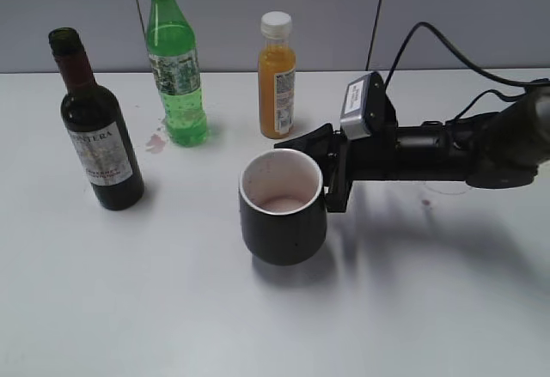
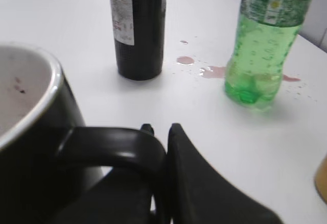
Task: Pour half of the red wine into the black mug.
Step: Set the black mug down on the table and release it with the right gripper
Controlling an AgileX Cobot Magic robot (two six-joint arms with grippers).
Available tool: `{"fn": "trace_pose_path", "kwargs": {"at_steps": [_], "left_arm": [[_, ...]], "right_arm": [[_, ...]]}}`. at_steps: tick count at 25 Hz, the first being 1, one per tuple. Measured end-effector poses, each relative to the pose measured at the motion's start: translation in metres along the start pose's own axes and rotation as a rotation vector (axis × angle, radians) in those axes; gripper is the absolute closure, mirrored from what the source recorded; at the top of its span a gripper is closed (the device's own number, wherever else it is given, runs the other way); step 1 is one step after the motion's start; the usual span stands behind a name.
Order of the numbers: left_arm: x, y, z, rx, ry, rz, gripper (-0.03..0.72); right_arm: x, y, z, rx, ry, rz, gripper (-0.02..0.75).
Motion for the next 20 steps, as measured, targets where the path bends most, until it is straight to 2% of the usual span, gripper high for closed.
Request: {"fn": "trace_pose_path", "kwargs": {"at_steps": [5, 20], "left_arm": [[0.000, 0.000, 0.000, 0.000, 0.000, 0.000, 0.171], [0.000, 0.000, 0.000, 0.000, 0.000, 0.000, 0.171]], "right_arm": [[0.009, -0.021, 0.006, -0.039, -0.007, -0.006, 0.693], [0.038, -0.031, 0.005, 0.002, -0.063, 0.010, 0.693]]}}
Point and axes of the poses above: a point on each arm's last joint axis where the gripper is mounted, y pointing back along that axis away from the gripper, z along the wrist's bending axis when the last joint is at zero, x = y × z, the point moved 8 cm from there along -y, pointing out along that axis toward the gripper, and after that the axes turned 8 degrees about y, right-handed, at the moved point
